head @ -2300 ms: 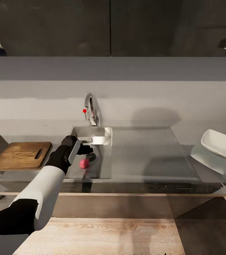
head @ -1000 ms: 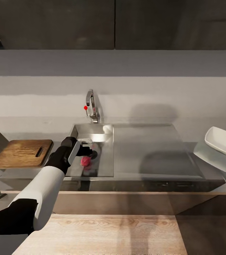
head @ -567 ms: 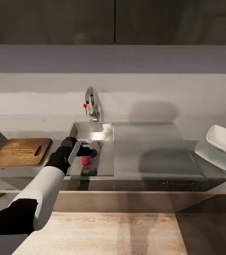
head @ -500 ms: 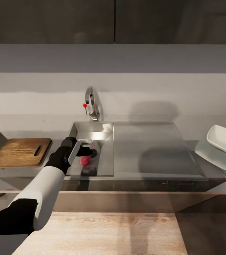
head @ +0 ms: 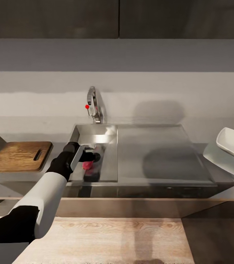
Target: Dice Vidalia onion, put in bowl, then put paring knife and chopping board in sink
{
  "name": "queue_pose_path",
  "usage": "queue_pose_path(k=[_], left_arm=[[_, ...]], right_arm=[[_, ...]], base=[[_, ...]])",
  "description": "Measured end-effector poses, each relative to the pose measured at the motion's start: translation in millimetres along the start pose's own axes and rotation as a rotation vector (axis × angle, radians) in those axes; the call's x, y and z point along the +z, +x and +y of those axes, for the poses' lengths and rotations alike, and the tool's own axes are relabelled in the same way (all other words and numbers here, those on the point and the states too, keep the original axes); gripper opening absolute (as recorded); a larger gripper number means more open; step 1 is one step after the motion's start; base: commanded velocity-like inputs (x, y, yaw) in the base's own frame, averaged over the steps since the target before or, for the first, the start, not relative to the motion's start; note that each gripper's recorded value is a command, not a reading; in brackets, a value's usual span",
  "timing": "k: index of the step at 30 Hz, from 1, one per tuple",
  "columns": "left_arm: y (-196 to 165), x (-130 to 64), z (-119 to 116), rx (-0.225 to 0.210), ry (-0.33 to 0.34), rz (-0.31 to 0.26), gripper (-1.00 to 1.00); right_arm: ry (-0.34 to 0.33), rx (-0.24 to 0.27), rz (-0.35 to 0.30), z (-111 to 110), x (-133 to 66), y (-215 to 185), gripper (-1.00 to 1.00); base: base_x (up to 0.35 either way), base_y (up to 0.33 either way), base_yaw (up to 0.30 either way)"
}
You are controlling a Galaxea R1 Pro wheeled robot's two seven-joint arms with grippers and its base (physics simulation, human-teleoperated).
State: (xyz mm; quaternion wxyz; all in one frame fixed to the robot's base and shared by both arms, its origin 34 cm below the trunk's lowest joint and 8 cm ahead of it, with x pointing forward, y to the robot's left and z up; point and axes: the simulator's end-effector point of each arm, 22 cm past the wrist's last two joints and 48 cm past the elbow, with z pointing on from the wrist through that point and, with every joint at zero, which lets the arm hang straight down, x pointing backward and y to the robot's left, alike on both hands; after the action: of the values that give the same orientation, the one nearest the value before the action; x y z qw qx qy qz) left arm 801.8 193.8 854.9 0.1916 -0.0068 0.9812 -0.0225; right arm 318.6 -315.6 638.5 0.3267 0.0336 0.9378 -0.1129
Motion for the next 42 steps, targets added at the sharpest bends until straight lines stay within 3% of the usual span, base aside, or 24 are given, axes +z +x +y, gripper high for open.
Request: queue_pose_path(k=[31, 32, 42], left_arm=[[28, 32.0, 1, 0.0, -0.002, 0.069, 1.0], [28, 32.2, 2, 0.0, -0.002, 0.069, -1.0], [22, 35.6, 10, -0.008, -0.016, 0.031, -1.0]], right_arm=[[-0.001, -0.012, 0.051, -1, -3.6, 21, 1.0], [-0.001, -0.012, 0.051, -1, -3.6, 21, 1.0], [-0.002, -0.012, 0.052, 0, -3.7, 21, 1.0]], base=[[0.0, 0.0, 0.0], [0.0, 0.0, 0.0], [0.0, 0.0, 0.0]])
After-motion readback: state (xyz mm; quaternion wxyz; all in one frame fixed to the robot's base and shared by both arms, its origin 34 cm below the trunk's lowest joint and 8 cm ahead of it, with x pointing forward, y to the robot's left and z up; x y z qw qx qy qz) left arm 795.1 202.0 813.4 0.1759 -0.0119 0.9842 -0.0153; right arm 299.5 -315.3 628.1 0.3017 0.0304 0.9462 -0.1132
